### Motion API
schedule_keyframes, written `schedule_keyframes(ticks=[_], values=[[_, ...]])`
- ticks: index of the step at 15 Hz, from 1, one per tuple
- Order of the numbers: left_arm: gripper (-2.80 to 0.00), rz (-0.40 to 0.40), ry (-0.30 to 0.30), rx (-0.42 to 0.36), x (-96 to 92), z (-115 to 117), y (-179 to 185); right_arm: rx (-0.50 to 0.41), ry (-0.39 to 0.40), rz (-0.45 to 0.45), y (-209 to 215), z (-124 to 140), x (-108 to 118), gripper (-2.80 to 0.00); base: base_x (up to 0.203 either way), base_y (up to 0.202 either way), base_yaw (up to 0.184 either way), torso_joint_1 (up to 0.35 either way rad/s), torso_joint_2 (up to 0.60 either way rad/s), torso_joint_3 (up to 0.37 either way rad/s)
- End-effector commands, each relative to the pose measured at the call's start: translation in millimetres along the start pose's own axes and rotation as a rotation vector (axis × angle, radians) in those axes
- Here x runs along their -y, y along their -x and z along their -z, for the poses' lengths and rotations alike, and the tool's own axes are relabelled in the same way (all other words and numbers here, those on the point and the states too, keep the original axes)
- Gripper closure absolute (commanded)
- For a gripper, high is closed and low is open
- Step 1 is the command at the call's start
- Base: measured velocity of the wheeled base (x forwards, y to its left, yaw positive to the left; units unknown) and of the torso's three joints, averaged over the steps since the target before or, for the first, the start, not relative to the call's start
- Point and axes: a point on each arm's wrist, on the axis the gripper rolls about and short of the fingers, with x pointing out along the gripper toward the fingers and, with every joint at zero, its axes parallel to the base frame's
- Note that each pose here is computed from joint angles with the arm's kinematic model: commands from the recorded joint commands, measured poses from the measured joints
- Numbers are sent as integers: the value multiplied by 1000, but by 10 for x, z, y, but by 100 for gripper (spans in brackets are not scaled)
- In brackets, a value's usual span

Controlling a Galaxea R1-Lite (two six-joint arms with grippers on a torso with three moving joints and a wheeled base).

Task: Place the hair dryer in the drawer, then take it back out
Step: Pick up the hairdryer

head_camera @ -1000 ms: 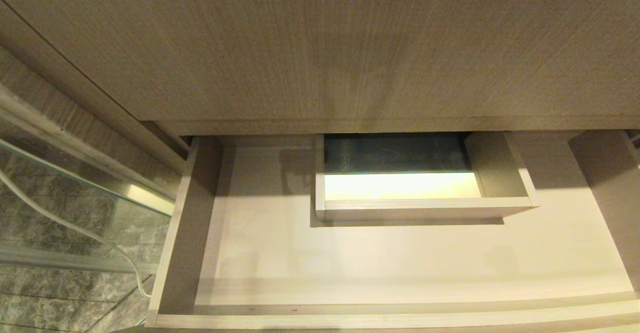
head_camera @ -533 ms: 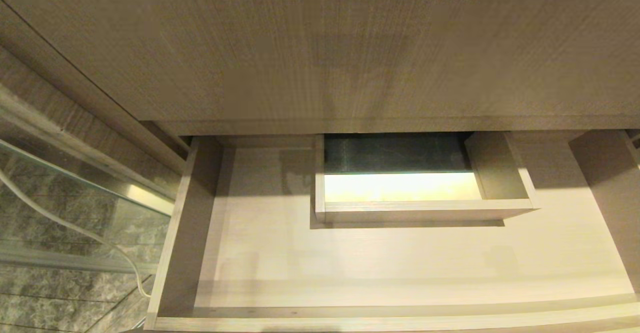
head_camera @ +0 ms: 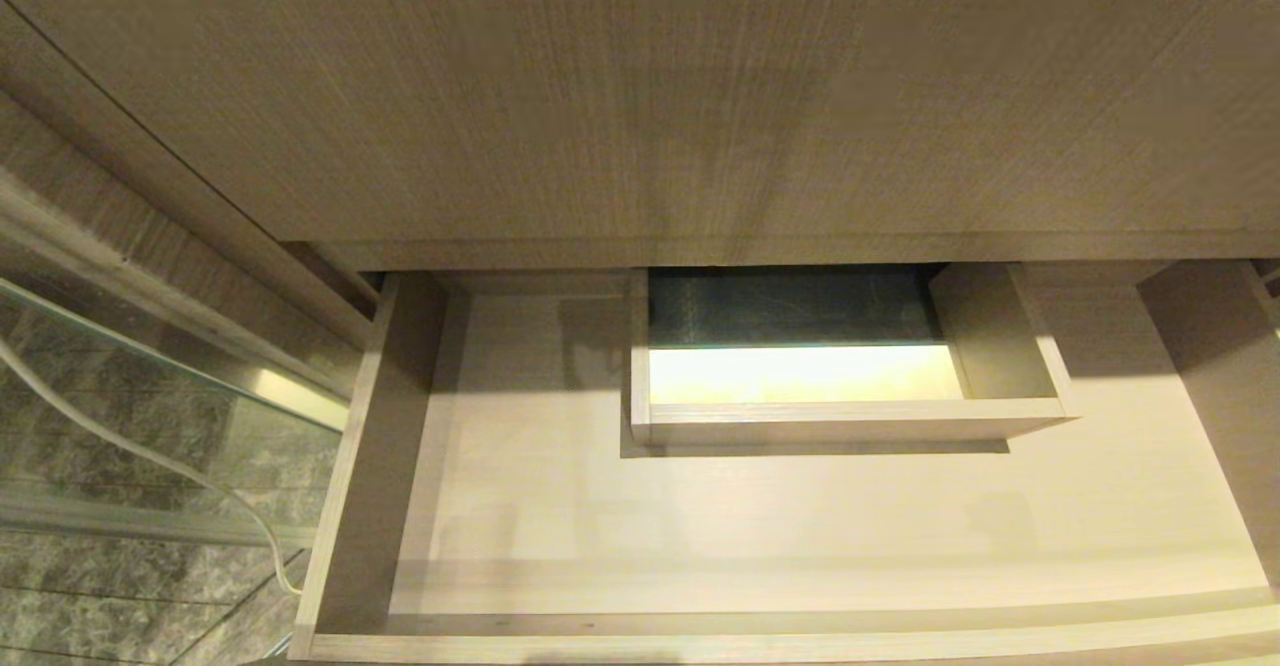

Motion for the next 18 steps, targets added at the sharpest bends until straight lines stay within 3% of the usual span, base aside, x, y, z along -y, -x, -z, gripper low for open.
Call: schedule_keyframes(ticks=[1,8,13,18], values=[[0,0,0,1,0,1,1,-1,0,-2,-1,-1,0,0,0,0,0,0,0,0],[0,0,1,1,0,-2,1,-1,-2,1,-2,-1,0,0,0,0,0,62,-48,-11],[0,0,0,2,0,-1,2,-3,-2,1,-2,0,0,0,6,-12,148,250,-298,-200],[0,0,0,1,0,0,1,-2,0,0,-1,0,0,0,1,-4,78,47,-249,-50]])
